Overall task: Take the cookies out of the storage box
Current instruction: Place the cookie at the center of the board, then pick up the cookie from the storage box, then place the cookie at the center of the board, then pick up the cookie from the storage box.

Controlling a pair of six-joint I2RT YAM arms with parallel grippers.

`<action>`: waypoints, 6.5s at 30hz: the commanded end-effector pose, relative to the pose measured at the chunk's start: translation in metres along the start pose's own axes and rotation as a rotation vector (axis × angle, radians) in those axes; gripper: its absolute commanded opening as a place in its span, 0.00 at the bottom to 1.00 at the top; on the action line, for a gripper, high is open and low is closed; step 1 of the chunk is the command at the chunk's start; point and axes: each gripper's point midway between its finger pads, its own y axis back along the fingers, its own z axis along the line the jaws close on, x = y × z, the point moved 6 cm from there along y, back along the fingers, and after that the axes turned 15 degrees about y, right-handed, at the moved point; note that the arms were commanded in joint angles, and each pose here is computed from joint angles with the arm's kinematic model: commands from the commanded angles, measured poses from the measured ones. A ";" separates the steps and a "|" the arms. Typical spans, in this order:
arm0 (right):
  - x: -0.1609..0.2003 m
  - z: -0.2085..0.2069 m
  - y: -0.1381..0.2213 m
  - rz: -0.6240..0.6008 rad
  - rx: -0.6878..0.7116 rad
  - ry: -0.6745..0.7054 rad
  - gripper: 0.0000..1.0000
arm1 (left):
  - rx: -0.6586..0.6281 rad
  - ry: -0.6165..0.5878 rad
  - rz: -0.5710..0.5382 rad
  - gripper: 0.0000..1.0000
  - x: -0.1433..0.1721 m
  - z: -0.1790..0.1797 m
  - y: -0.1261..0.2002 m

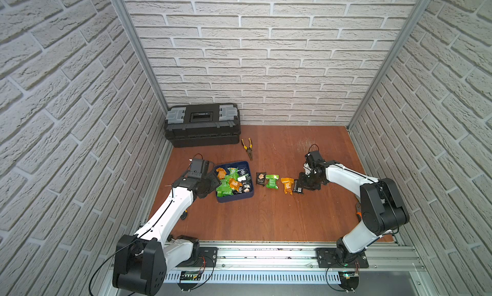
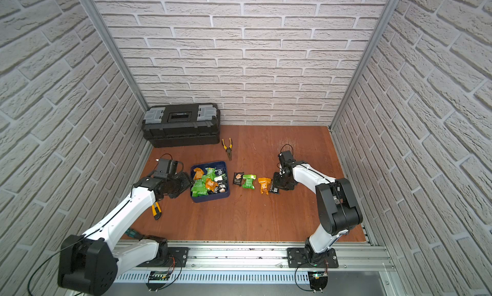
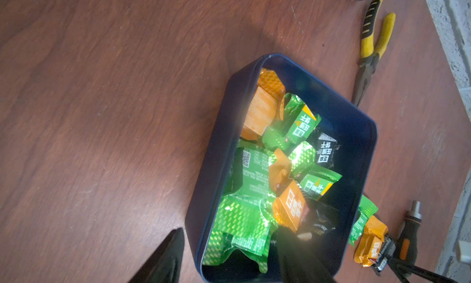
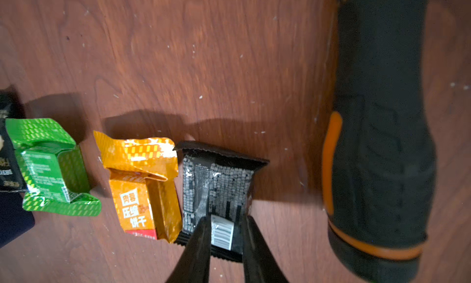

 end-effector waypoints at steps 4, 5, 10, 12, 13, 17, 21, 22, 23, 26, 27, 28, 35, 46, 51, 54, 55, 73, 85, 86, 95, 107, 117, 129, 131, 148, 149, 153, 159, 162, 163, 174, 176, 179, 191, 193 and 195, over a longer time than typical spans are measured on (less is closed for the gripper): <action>-0.010 0.007 -0.002 -0.009 -0.037 0.031 0.26 | 0.017 0.010 -0.019 0.64 -0.002 0.000 0.003; -0.011 0.007 0.000 -0.015 -0.035 0.034 0.26 | 0.020 0.009 -0.021 0.64 -0.002 -0.001 0.004; -0.011 0.001 0.026 -0.051 0.056 0.042 0.30 | 0.030 -0.008 -0.028 0.63 -0.003 -0.002 0.007; -0.017 0.013 0.045 -0.103 0.056 0.065 0.33 | 0.023 -0.019 -0.022 0.61 -0.003 -0.002 0.006; -0.020 0.024 0.054 -0.130 0.050 0.086 0.34 | 0.018 -0.027 -0.018 0.60 -0.002 -0.002 0.005; -0.030 0.091 0.073 -0.201 -0.016 0.222 0.35 | -0.029 -0.051 -0.003 0.58 -0.001 -0.002 -0.001; -0.032 0.165 0.068 -0.243 -0.108 0.413 0.36 | -0.047 -0.031 0.003 0.53 -0.002 -0.002 -0.003; -0.031 0.180 0.064 -0.237 -0.111 0.468 0.37 | -0.035 -0.004 0.013 0.51 -0.004 0.000 -0.004; -0.033 0.192 0.064 -0.236 -0.109 0.505 0.38 | -0.015 0.022 0.024 0.50 -0.007 0.001 -0.005; -0.039 0.230 0.060 -0.237 -0.158 0.629 0.42 | 0.034 0.077 0.034 0.48 -0.014 0.006 -0.006; -0.041 0.244 0.058 -0.236 -0.182 0.675 0.42 | 0.042 0.081 0.031 0.48 -0.017 0.006 -0.006; -0.042 0.257 0.054 -0.228 -0.207 0.723 0.42 | 0.058 0.087 0.033 0.48 -0.019 0.007 -0.006; -0.046 0.306 0.005 -0.105 -0.243 0.943 0.45 | 0.183 0.146 0.071 0.48 -0.021 0.011 -0.018; -0.056 0.322 -0.033 -0.047 -0.222 1.011 0.55 | 0.140 0.150 0.086 0.47 -0.014 0.024 -0.020; -0.047 0.320 -0.045 -0.007 -0.223 1.014 0.57 | 0.120 0.155 0.092 0.45 -0.011 0.029 -0.022; -0.045 0.319 -0.050 -0.008 -0.230 0.998 0.59 | 0.117 0.160 0.094 0.44 -0.010 0.030 -0.023; -0.045 0.320 -0.052 -0.005 -0.233 0.999 0.59 | 0.117 0.159 0.094 0.43 -0.010 0.030 -0.023; -0.037 0.319 -0.063 0.017 -0.150 1.045 0.37 | 0.123 0.153 0.096 0.41 -0.009 0.029 -0.023; -0.060 0.333 0.011 -0.213 -0.151 0.977 0.22 | 0.128 0.149 0.081 0.41 -0.011 0.027 -0.019; -0.060 0.331 0.015 -0.225 -0.153 0.966 0.22 | 0.130 0.150 0.080 0.41 -0.010 0.027 -0.018; -0.062 0.321 0.045 -0.330 -0.200 0.811 0.20 | 0.120 0.159 0.070 0.42 -0.006 0.031 -0.016; -0.098 0.205 0.047 -0.385 0.079 0.318 0.18 | 0.075 0.061 0.038 0.43 -0.006 0.018 -0.008; -0.117 0.130 0.011 -0.332 0.218 0.117 0.18 | 0.050 0.017 0.031 0.47 -0.005 0.011 -0.005; -0.114 0.088 -0.029 -0.234 0.336 0.064 0.20 | -0.049 -0.118 -0.007 0.49 0.000 -0.008 0.003; -0.113 0.086 -0.031 -0.226 0.341 0.066 0.24 | -0.064 -0.147 -0.008 0.50 0.001 -0.014 0.003; -0.112 0.092 0.016 -0.306 0.280 0.095 0.60 | -0.210 -0.387 0.028 0.67 0.012 -0.057 -0.023; -0.109 0.093 0.020 -0.314 0.266 0.091 0.61 | -0.225 -0.407 0.033 0.70 0.012 -0.058 -0.026; -0.096 0.092 0.034 -0.334 0.232 0.082 0.61 | -0.282 -0.462 0.068 0.71 0.012 -0.060 -0.042; -0.068 0.088 0.044 -0.333 0.186 0.072 0.62 | -0.320 -0.489 0.112 0.66 0.015 -0.062 -0.067; -0.055 0.085 0.047 -0.331 0.173 0.058 0.62 | -0.338 -0.489 0.118 0.66 0.017 -0.060 -0.073; -0.051 0.084 0.048 -0.331 0.169 0.052 0.62 | -0.343 -0.485 0.116 0.66 0.016 -0.059 -0.075; -0.040 0.082 0.052 -0.336 0.164 0.044 0.62 | -0.367 -0.486 0.145 0.46 0.020 -0.056 -0.095; -0.041 0.081 0.052 -0.336 0.170 0.048 0.62 | -0.383 -0.491 0.148 0.44 0.020 -0.052 -0.097; -0.041 0.082 0.053 -0.337 0.170 0.048 0.62 | -0.383 -0.494 0.140 0.36 0.020 -0.051 -0.094; -0.044 0.113 0.057 -0.315 0.040 0.120 0.58 | -0.290 -0.482 0.043 0.25 0.012 -0.070 -0.054; -0.041 0.130 0.050 -0.282 0.018 0.168 0.55 | -0.264 -0.468 0.029 0.25 0.012 -0.074 -0.047; -0.037 0.148 0.042 -0.255 0.019 0.224 0.53 | -0.240 -0.456 0.023 0.25 0.011 -0.077 -0.040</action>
